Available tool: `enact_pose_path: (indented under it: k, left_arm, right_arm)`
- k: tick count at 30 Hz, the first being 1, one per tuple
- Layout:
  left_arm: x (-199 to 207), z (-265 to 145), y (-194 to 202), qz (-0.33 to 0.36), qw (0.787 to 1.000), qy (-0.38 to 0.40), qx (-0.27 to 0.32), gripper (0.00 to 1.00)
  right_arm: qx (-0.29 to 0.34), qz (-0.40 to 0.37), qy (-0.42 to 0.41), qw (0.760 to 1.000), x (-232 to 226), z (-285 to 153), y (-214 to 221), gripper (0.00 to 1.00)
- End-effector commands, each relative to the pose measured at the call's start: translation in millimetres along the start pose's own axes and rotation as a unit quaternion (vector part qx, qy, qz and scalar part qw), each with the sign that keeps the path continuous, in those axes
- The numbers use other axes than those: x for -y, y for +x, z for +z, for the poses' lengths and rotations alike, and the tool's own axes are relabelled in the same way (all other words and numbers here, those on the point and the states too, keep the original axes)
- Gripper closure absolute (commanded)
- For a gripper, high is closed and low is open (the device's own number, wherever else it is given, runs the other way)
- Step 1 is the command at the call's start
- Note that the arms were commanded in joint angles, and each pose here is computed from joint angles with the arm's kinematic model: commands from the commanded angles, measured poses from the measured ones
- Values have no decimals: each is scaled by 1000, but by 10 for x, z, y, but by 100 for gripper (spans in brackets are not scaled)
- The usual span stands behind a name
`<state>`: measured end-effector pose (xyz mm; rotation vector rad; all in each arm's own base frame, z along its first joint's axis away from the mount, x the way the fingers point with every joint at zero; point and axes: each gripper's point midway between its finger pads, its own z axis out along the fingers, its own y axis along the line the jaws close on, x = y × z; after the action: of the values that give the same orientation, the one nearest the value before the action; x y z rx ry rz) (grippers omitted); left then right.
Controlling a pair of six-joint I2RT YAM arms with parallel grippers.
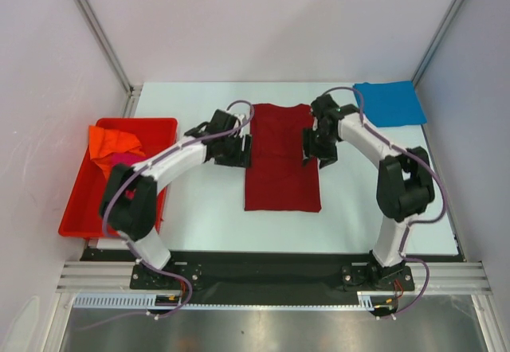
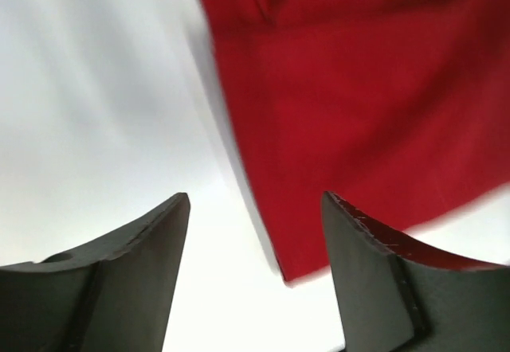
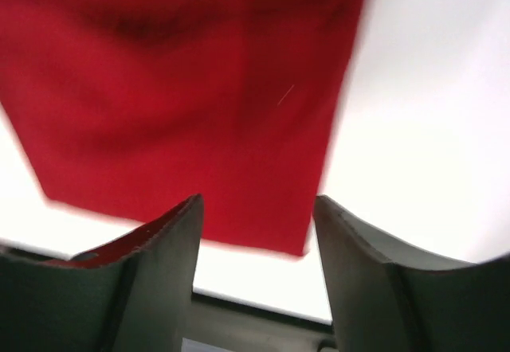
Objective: Fold and stack the t-shirts
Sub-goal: Fold the tshirt
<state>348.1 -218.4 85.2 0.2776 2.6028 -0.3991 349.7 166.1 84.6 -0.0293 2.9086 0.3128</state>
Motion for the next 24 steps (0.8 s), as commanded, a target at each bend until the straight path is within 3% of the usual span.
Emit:
enact_pose_path:
  k: [1,3,8,16,24]
  left_arm:
    - [328,-219,373,-11,995,102,-14,27]
    - [416,-280,544,-24,990,134,-27,24]
    - [387,-231,937,-63,985,153,-51,21]
    - [399,-97,1223,-128,975,167,-76,22]
    - [335,8,1420,-169,969,147,-102,25]
  right_arm:
    - [-9,3,-18,1000,-171,-124,399,36]
    - [-37,27,-33,998,-147,-34,725,31]
    - [-24,54,-66,996,-131,-66,1024,19]
    - [-22,104,-103,989,-12,58,1302,19]
    - [-17,163,-150,975,48,189,1364,30]
